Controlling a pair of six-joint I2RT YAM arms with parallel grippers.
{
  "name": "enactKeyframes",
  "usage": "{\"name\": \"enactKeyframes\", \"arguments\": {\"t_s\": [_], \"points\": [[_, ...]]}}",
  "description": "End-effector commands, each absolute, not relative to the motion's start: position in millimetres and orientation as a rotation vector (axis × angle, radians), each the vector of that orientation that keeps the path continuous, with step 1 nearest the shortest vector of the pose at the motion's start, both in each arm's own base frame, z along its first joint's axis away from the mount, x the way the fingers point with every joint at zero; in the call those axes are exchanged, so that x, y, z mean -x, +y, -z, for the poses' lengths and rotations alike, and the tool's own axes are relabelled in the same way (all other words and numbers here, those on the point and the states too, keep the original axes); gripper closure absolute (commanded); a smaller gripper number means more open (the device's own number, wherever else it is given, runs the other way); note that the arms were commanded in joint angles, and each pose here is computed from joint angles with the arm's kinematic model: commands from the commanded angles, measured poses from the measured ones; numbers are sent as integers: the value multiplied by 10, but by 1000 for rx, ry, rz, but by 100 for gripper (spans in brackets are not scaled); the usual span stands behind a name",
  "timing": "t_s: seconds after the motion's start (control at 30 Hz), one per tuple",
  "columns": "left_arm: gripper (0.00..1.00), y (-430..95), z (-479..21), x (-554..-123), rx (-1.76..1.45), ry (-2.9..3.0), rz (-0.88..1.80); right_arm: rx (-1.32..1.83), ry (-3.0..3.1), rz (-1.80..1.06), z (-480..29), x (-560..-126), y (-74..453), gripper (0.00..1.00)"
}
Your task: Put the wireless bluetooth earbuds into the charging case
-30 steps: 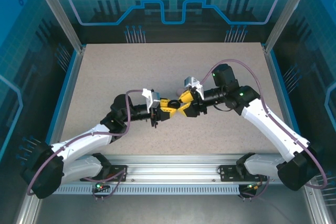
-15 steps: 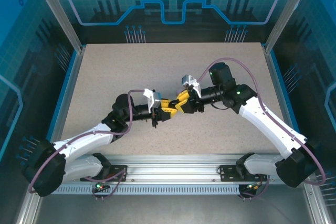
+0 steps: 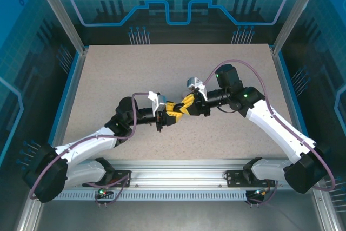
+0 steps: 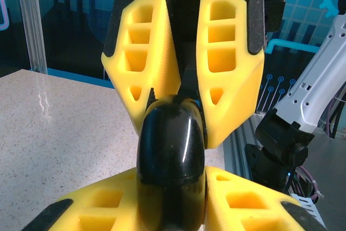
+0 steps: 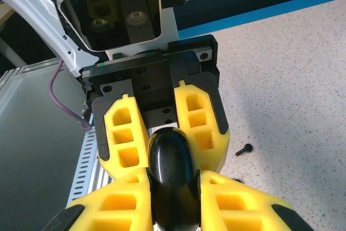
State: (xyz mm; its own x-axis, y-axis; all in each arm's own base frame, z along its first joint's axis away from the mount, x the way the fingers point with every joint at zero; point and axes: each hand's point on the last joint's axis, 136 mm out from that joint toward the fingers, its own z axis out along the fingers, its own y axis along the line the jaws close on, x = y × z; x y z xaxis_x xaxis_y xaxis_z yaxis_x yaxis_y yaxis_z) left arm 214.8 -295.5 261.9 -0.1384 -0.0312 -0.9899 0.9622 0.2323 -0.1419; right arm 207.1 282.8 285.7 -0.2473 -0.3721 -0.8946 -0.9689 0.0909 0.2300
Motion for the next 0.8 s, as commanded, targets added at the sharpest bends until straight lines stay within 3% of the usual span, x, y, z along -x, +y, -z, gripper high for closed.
{"name": "enactKeyframes", "arguments": {"t_s": [0.0,0.4,0.53,0.77], "points": [[71,-2967,-2865,-2181,-936,1319,1108,1366,1689,-1194,-2909,-1946,2870,80],[70,-2963,-2891,-2198,-924,1319,1103,1378,1698,-1196,-2867,-1924,2868,79],[65,-2961,-2895,-2203,-921,1320,1102,1382,1705,-1192,-2849,-1914,2856,79],[77,-2963,-2888,-2208,-920,1326,1103,1379,1701,-1189,-2859,-1921,2860,79]]}}
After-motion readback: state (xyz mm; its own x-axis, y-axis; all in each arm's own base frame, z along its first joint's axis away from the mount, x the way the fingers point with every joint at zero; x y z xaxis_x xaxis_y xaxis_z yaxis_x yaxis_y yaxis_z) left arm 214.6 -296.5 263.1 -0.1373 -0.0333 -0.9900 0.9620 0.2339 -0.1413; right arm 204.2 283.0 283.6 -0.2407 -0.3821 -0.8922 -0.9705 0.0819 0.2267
